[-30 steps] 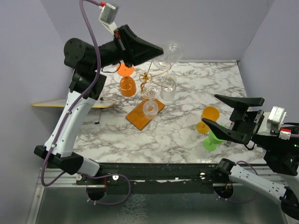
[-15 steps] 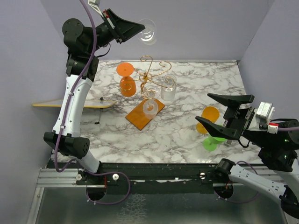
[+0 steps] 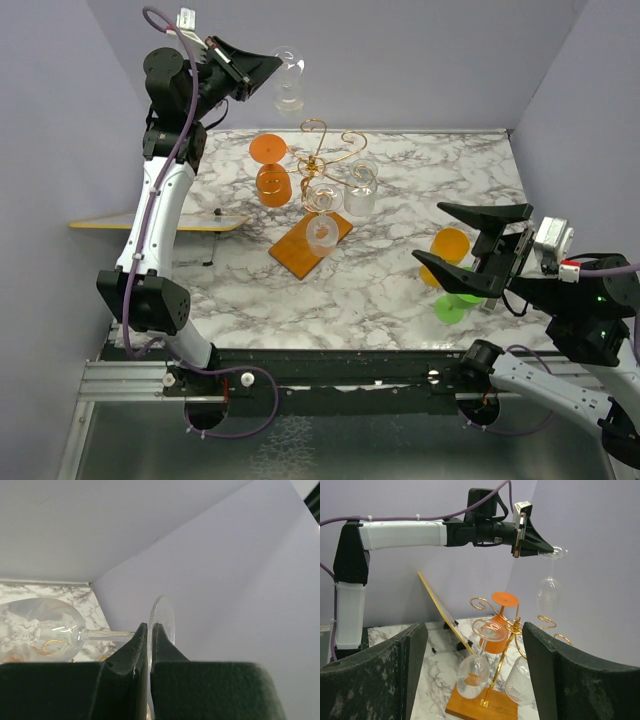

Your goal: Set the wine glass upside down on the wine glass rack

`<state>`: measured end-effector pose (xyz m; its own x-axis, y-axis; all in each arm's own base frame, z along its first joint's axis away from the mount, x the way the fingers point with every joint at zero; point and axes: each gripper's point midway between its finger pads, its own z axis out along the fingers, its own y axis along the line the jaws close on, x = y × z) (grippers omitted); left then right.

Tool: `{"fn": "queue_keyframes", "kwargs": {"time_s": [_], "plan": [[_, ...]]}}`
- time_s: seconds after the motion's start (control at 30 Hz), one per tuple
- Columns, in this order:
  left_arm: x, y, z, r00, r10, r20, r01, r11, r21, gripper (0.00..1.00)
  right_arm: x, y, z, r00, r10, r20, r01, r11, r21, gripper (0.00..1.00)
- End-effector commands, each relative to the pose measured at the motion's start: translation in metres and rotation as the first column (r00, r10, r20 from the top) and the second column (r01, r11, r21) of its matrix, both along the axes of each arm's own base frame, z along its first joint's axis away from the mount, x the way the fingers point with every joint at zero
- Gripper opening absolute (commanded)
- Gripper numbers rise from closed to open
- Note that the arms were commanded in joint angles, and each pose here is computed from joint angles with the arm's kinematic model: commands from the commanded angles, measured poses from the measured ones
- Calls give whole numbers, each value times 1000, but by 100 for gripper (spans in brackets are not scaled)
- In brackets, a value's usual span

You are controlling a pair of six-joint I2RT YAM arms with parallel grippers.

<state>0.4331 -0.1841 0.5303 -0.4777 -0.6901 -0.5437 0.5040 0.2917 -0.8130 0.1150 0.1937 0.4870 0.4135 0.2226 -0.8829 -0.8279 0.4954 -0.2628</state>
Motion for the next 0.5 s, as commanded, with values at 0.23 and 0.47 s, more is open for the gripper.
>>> {"fn": "queue_keyframes", "kwargs": {"time_s": [0.23,0.47], "plan": [[31,20,-40,962,162,-218,-183,980,-79,0,6,-3,-4,999,-30,-33,31,999,34,81],[32,10,-68,923,158,-350,-186,981,-47,0,13,0,-7,998,-44,-54,46,998,33,81]]}}
